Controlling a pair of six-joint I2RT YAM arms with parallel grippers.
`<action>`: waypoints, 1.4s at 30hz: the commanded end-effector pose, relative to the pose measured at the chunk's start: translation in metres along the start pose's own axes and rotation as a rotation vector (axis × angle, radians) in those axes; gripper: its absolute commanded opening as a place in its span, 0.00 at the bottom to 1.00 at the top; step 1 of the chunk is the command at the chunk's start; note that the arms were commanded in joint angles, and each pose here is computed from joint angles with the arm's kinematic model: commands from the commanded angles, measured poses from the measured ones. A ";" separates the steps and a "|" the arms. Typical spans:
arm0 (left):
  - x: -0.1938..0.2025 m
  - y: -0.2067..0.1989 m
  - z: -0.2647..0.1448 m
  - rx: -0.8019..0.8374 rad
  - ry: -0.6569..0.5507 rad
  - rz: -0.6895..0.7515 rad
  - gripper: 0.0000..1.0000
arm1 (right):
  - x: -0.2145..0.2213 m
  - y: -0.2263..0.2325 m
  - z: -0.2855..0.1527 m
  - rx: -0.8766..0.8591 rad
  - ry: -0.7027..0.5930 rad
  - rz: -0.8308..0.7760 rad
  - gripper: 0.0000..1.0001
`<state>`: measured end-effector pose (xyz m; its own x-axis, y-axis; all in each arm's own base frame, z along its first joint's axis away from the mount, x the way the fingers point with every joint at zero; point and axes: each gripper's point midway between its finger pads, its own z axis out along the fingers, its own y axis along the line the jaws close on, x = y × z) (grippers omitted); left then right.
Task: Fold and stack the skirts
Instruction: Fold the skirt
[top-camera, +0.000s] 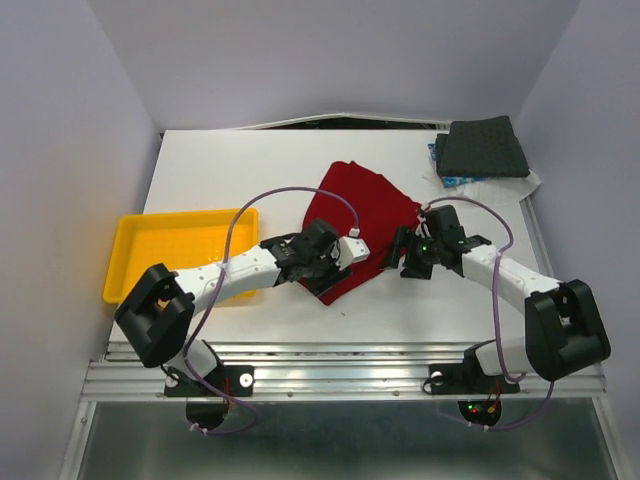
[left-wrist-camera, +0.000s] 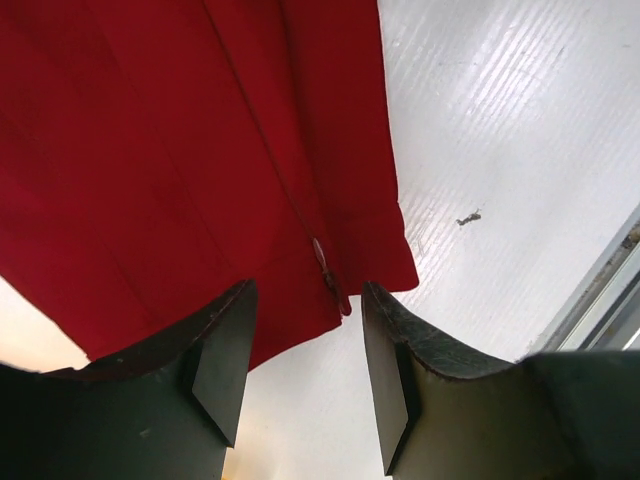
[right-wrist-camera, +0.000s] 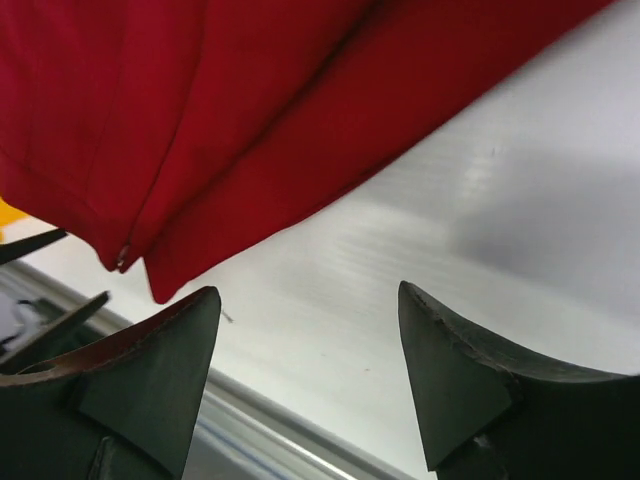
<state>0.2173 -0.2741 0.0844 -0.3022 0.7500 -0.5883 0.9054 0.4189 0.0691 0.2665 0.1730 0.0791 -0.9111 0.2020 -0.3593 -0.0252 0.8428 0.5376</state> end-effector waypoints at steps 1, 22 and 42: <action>-0.017 0.006 0.005 -0.024 -0.021 -0.019 0.57 | -0.012 0.035 0.006 -0.201 -0.081 0.324 0.76; 0.001 0.001 0.036 0.030 0.088 -0.009 0.38 | 0.041 0.008 0.071 -0.129 -0.003 0.365 0.63; 0.008 0.019 0.017 0.025 0.036 -0.202 0.25 | -0.002 0.025 0.117 -0.127 0.001 0.101 0.42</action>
<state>0.2337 -0.2739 0.0425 -0.4576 0.7342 -0.5017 0.8636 0.5012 -0.0542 0.3308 0.2742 0.0284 -0.9155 0.3148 -0.2503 0.0112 0.6421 0.7665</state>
